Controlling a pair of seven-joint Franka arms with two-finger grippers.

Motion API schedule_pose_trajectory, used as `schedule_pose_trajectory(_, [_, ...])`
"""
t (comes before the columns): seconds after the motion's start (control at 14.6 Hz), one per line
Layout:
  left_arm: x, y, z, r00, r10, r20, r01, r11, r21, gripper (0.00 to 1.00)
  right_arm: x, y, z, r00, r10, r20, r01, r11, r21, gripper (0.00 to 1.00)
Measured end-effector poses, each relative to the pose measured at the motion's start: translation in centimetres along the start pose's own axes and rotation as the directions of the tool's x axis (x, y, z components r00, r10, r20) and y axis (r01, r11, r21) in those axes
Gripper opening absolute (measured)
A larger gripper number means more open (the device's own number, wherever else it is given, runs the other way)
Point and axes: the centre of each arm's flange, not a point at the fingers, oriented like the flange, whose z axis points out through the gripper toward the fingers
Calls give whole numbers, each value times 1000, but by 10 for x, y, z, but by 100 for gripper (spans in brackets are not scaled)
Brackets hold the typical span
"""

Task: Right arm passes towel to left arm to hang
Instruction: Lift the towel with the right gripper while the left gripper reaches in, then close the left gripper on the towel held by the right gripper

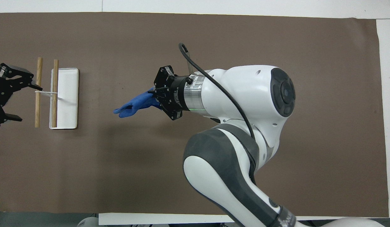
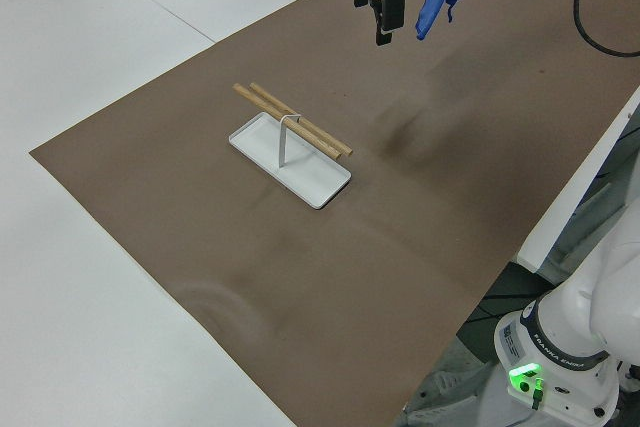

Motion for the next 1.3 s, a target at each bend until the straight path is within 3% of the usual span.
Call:
schedule_pose_trajectory(0.21, [-26, 8, 10, 961, -272, 48, 275, 960, -59, 100, -23, 4, 15, 997, 60, 50, -63, 996, 61, 4])
schedule_pose_trajectory(0.41, [-57, 21, 22, 914, -401, 66, 406, 908, -103, 100, -38, 8, 22, 990, 112, 88, -120, 989, 86, 4])
schedule_pose_trajectory(0.62, [-78, 24, 35, 906, -418, 70, 424, 899, -108, 100, -43, 8, 23, 987, 123, 100, -132, 987, 88, 4])
schedule_pose_trajectory(1.1, [-90, 26, 50, 903, -423, 78, 429, 895, -118, 99, -44, 7, 23, 987, 124, 104, -133, 987, 89, 4])
schedule_pose_trajectory(1.24, [-93, 22, 54, 904, -420, 75, 427, 898, -109, 94, -45, 6, 21, 987, 123, 107, -133, 987, 92, 4])
schedule_pose_trajectory(1.3, [-95, 20, 57, 904, -421, 74, 426, 898, -105, 86, -45, 5, 21, 987, 123, 108, -133, 987, 93, 4])
